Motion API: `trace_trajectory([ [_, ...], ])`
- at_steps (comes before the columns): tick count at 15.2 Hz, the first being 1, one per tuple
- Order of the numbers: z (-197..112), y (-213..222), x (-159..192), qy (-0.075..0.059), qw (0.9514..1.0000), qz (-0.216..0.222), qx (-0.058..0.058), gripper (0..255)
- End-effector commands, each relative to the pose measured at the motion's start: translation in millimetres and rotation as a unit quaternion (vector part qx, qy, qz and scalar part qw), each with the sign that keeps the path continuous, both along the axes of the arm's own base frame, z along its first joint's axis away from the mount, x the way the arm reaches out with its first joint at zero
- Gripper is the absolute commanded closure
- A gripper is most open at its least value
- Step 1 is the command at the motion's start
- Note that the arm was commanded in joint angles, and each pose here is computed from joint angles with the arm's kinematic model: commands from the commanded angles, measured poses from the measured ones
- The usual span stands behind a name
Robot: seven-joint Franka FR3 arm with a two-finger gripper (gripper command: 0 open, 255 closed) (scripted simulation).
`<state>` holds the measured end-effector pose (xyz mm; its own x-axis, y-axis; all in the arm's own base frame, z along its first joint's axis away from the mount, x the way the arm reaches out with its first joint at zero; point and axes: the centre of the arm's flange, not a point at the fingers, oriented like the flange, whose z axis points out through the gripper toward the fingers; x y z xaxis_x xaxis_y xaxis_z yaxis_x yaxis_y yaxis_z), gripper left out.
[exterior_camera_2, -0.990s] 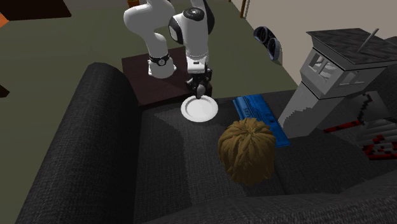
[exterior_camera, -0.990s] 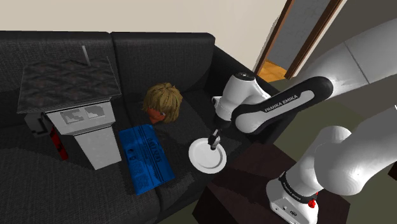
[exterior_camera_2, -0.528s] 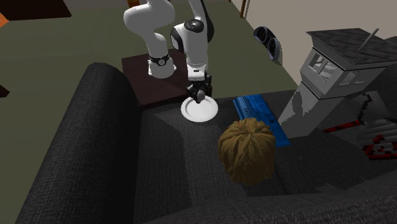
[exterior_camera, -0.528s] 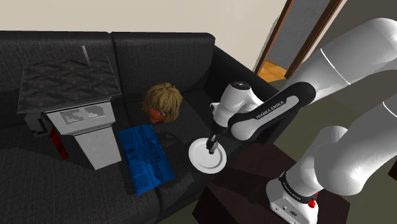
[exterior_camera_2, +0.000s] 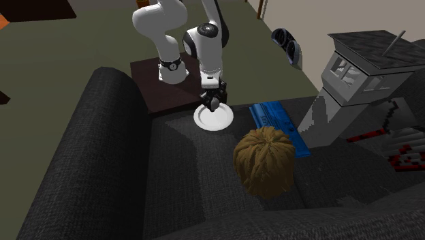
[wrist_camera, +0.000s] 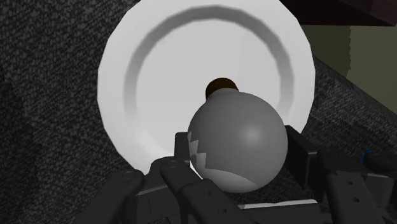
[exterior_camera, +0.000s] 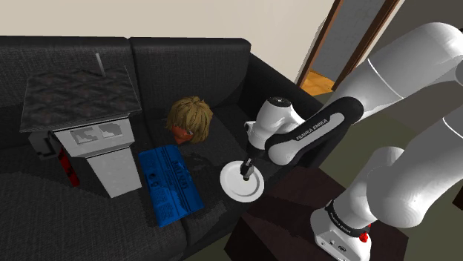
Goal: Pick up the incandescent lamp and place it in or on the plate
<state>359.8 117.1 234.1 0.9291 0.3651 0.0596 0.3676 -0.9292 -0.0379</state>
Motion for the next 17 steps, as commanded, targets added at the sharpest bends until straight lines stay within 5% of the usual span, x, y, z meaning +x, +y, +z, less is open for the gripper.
trace_trajectory([
  [1,0.0,0.0,0.0,0.0,1.0,0.0,0.0,0],
  [6,0.0,0.0,0.0,0.0,1.0,0.0,0.0,0],
  [10,49.9,-2.8,-2.0,0.0,1.0,0.0,0.0,0],
  [17,49.9,-2.8,-2.0,0.0,1.0,0.0,0.0,0],
])
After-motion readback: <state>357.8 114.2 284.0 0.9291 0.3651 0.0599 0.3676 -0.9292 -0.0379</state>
